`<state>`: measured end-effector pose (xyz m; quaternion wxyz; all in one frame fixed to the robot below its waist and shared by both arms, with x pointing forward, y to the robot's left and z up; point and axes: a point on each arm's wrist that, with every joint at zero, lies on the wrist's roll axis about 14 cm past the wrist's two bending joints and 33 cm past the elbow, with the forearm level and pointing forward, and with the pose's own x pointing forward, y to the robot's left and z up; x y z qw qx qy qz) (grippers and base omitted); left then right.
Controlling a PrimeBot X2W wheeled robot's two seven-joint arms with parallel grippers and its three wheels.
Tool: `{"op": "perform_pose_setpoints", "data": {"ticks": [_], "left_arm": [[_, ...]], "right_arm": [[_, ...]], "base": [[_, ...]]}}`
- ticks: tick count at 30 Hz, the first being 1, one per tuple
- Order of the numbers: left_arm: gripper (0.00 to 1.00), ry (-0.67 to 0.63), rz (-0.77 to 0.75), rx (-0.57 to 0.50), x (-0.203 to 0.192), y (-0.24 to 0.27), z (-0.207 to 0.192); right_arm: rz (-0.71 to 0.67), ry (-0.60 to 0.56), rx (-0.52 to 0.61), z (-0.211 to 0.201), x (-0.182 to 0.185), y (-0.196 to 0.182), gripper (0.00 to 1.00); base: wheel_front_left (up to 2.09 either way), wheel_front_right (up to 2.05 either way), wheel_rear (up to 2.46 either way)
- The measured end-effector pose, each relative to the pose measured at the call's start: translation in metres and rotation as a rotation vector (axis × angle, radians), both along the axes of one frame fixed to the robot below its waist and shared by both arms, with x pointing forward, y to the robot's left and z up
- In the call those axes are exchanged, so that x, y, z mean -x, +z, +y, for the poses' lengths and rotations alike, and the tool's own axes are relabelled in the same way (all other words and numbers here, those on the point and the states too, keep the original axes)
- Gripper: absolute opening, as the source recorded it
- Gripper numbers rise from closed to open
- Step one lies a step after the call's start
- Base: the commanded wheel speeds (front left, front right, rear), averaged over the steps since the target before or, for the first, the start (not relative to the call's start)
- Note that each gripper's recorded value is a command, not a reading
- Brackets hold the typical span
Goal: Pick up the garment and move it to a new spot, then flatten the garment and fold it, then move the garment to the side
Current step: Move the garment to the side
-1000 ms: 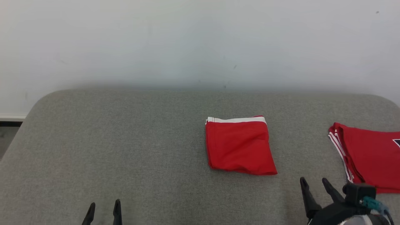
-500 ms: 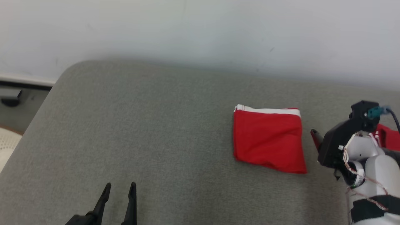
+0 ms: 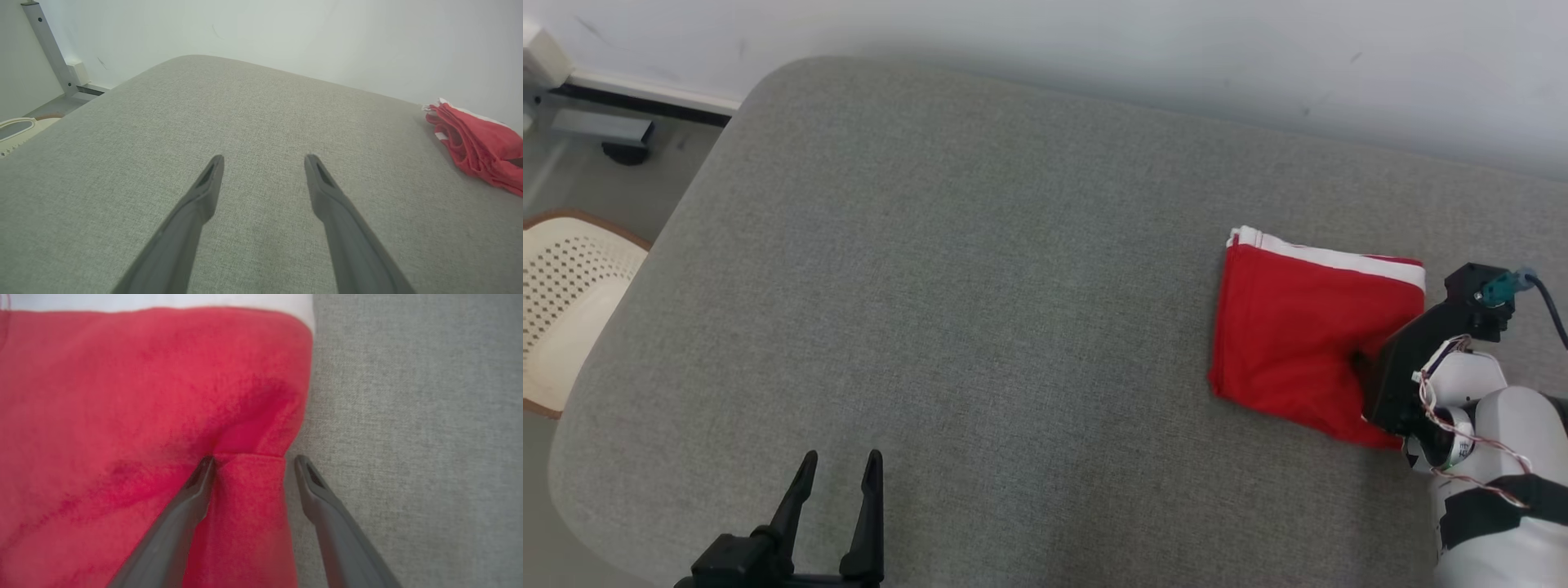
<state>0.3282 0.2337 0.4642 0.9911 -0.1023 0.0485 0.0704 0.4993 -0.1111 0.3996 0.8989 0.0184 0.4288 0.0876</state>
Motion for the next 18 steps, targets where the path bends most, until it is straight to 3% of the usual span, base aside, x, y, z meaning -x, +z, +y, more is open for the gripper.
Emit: {"op": "perform_pose_setpoints", "data": {"ticks": [2,3,4,6,18], "left_arm": [[1.0,0.004,0.007,-0.002,-0.001,-0.002,0.001],[1.0,0.0,0.004,-0.002,-0.003,-0.002,0.001],[1.0,0.0,0.004,-0.002,-0.003,-0.002,0.001],[1.0,-0.002,0.013,-0.001,-0.003,-0.005,0.001],[1.0,-0.046,-0.018,0.003,-0.013,0.002,-0.007]], "right_arm": [[0.012,0.002,-0.009,0.004,-0.003,-0.004,1.0],[0.021,0.005,-0.009,0.005,-0.003,-0.006,0.58],[0.027,0.008,-0.008,0.006,-0.003,-0.008,0.42],[0.022,0.012,-0.012,0.009,-0.005,-0.007,0.0],[-0.105,0.048,-0.014,0.004,-0.002,0.026,0.0]], "base": [[0.0,0.0,0.0],[0.0,0.0,0.0],[0.0,0.0,0.0],[0.0,0.0,0.0],[0.0,0.0,0.0]]}}
